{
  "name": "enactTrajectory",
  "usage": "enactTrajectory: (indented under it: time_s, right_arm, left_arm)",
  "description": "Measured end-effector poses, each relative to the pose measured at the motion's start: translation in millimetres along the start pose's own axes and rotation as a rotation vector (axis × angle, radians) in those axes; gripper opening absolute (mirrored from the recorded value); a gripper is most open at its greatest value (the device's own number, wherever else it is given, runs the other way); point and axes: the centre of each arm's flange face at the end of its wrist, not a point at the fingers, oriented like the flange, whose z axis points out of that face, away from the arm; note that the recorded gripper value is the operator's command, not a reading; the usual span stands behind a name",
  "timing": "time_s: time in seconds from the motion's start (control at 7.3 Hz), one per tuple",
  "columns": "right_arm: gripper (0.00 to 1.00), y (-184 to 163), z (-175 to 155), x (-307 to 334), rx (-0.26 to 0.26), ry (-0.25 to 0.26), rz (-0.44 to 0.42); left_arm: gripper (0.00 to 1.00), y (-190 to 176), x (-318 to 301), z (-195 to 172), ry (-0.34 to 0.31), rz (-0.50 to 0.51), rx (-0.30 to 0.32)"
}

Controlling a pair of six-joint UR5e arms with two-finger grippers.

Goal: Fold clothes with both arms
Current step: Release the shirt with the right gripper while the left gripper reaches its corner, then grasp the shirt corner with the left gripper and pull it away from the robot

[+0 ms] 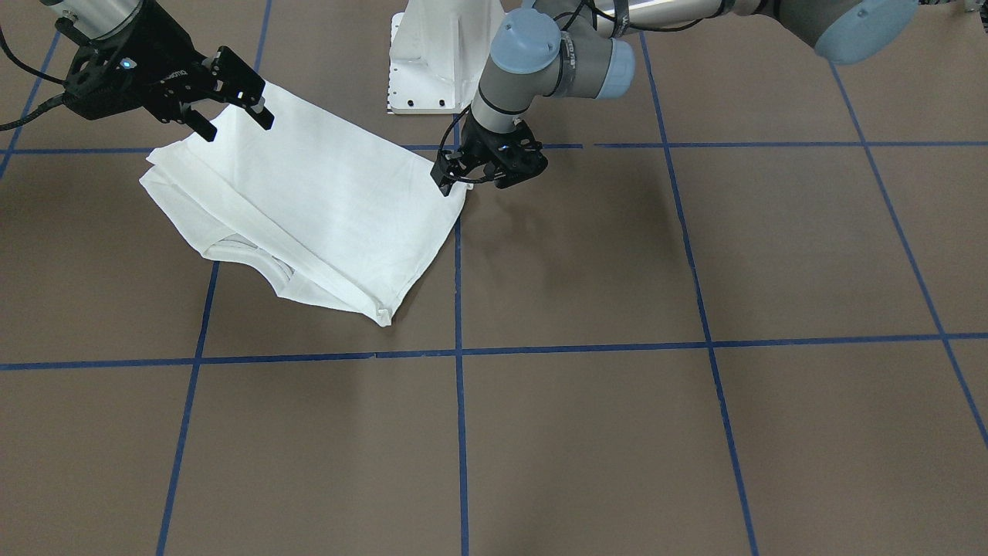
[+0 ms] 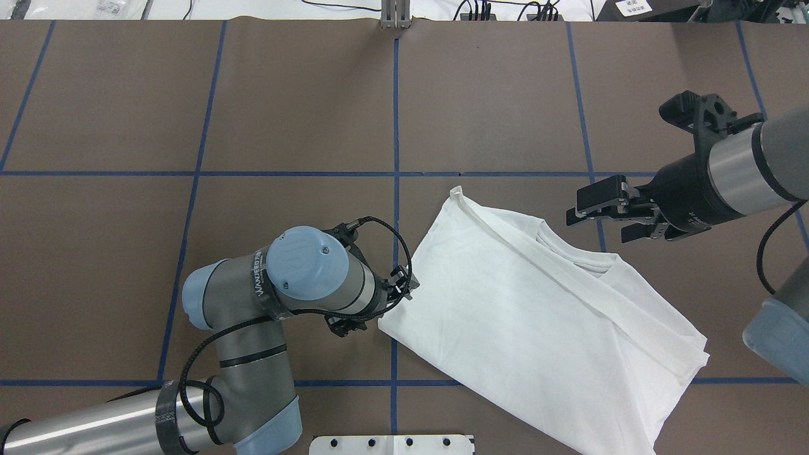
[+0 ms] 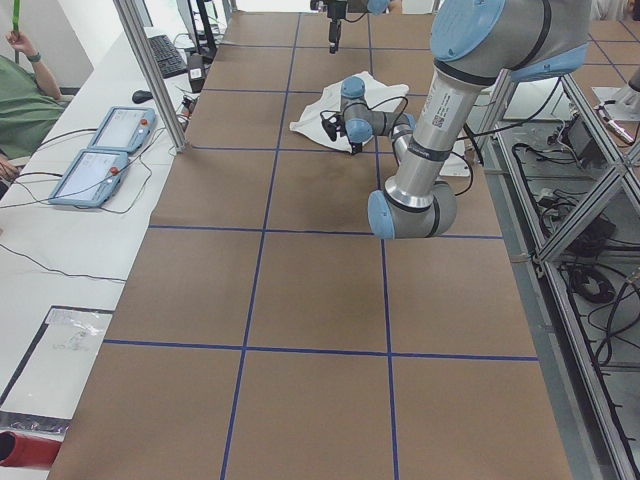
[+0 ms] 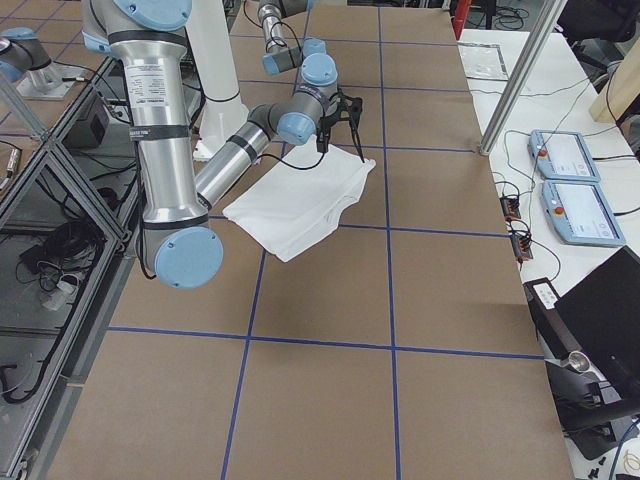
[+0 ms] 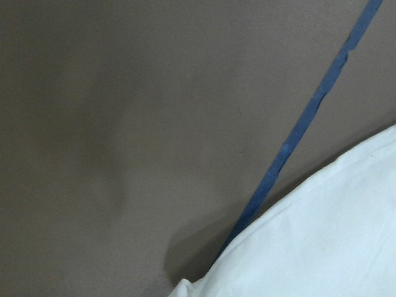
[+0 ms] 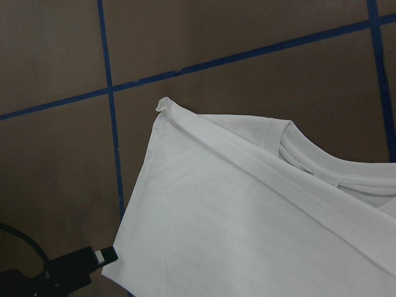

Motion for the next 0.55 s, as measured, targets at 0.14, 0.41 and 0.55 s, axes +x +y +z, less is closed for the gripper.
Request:
enactTrajectory:
  time_s: [0.14,0.41,0.55]
  right_arm:
    - [1.00,-0.3,0.0,0.1,0.000,0.000,0.001]
    - [1.00,-0.5,0.1,0.3,-0.003,0.000,0.002]
    - [1.00,-0.4,0.3,0.4,-0.004,0.001,0.002]
  left_arm:
    - [0.96,2.7,-1.2,5.8,-0.004,0.002,-0.003]
    - [0.71,14.6,-4.0,12.5,-0.012,0.008,-0.018]
    - [0.54,19.0,-4.8,14.2,-0.015,0.010,-0.023]
